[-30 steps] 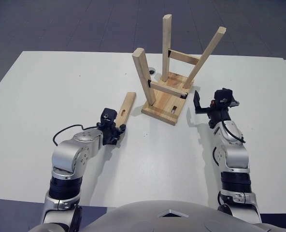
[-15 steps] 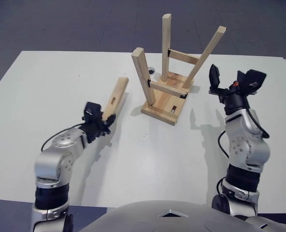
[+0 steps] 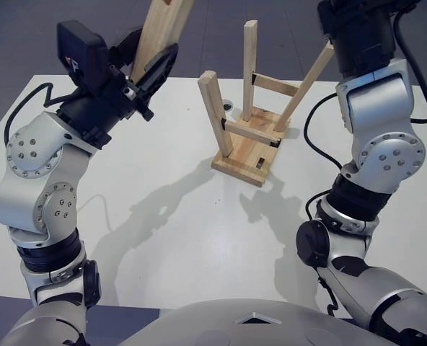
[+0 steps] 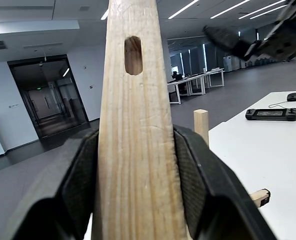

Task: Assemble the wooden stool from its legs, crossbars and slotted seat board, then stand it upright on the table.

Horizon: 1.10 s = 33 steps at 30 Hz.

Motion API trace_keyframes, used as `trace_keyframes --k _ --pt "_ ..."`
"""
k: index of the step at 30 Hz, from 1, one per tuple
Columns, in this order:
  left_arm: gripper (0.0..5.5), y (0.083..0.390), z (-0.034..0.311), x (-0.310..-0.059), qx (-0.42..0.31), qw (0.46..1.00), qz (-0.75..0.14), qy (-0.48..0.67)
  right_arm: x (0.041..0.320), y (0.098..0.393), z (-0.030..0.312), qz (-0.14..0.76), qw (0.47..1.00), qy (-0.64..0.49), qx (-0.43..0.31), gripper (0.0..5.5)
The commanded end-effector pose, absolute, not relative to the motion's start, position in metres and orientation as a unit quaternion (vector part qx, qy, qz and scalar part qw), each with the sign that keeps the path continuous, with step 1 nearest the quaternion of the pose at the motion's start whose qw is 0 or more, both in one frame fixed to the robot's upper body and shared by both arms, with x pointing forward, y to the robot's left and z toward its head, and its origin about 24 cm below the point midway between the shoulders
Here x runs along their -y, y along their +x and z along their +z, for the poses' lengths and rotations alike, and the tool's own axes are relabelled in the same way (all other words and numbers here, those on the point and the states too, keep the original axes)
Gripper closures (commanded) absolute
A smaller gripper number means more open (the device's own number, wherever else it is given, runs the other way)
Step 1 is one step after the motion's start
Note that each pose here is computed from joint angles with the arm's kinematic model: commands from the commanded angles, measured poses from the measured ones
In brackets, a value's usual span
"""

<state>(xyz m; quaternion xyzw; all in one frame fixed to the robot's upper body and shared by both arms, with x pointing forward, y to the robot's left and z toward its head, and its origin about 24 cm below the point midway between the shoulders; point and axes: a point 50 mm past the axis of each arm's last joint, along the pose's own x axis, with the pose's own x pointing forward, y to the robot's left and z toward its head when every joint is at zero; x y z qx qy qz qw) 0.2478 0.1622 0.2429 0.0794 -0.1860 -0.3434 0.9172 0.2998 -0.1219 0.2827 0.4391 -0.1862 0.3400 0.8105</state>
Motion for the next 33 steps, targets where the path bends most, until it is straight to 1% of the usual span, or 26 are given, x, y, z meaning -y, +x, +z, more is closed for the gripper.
trace_keyframes --k 1,2,6,10,11,12,15,17,19,26,29,31,33 --pt "3.44 0.245 0.25 -0.15 0.203 0.896 -0.381 0.107 0.106 0.306 0.29 0.372 0.802 0.437 0.163 0.1" --pt "3.44 0.245 0.249 -0.147 0.202 0.893 -0.387 0.11 0.103 0.307 0.289 0.376 0.802 0.437 0.157 0.1" --pt "3.44 0.247 0.241 -0.141 0.191 0.891 -0.394 0.117 0.09 0.303 0.29 0.403 0.793 0.432 0.146 0.75" --pt "3.44 0.25 0.234 -0.14 0.18 0.896 -0.387 0.119 0.09 0.3 0.293 0.407 0.784 0.446 0.146 1.38" --pt "3.44 0.252 0.232 -0.141 0.177 0.899 -0.382 0.122 0.093 0.298 0.295 0.404 0.784 0.446 0.154 1.14" --pt "3.44 0.253 0.23 -0.142 0.176 0.9 -0.378 0.125 0.097 0.296 0.298 0.403 0.782 0.447 0.162 1.13" --pt "3.44 0.253 0.23 -0.142 0.178 0.903 -0.369 0.127 0.11 0.291 0.305 0.402 0.768 0.464 0.182 0.61" --pt "3.44 0.252 0.23 -0.141 0.179 0.903 -0.369 0.127 0.114 0.29 0.306 0.404 0.76 0.477 0.181 0.36" --pt "3.44 0.252 0.228 -0.14 0.178 0.902 -0.368 0.135 0.112 0.291 0.305 0.407 0.76 0.476 0.176 0.11" --pt "3.44 0.251 0.228 -0.132 0.186 0.899 -0.374 0.133 0.089 0.3 0.292 0.414 0.769 0.473 0.119 0.1" --pt "3.44 0.249 0.227 -0.13 0.187 0.897 -0.379 0.131 0.084 0.302 0.288 0.414 0.77 0.474 0.104 0.1" --pt "3.44 0.249 0.227 -0.129 0.187 0.896 -0.381 0.13 0.083 0.301 0.287 0.414 0.771 0.473 0.099 0.4" --pt "3.44 0.248 0.227 -0.129 0.186 0.896 -0.381 0.131 0.082 0.301 0.286 0.406 0.783 0.463 0.093 0.7"
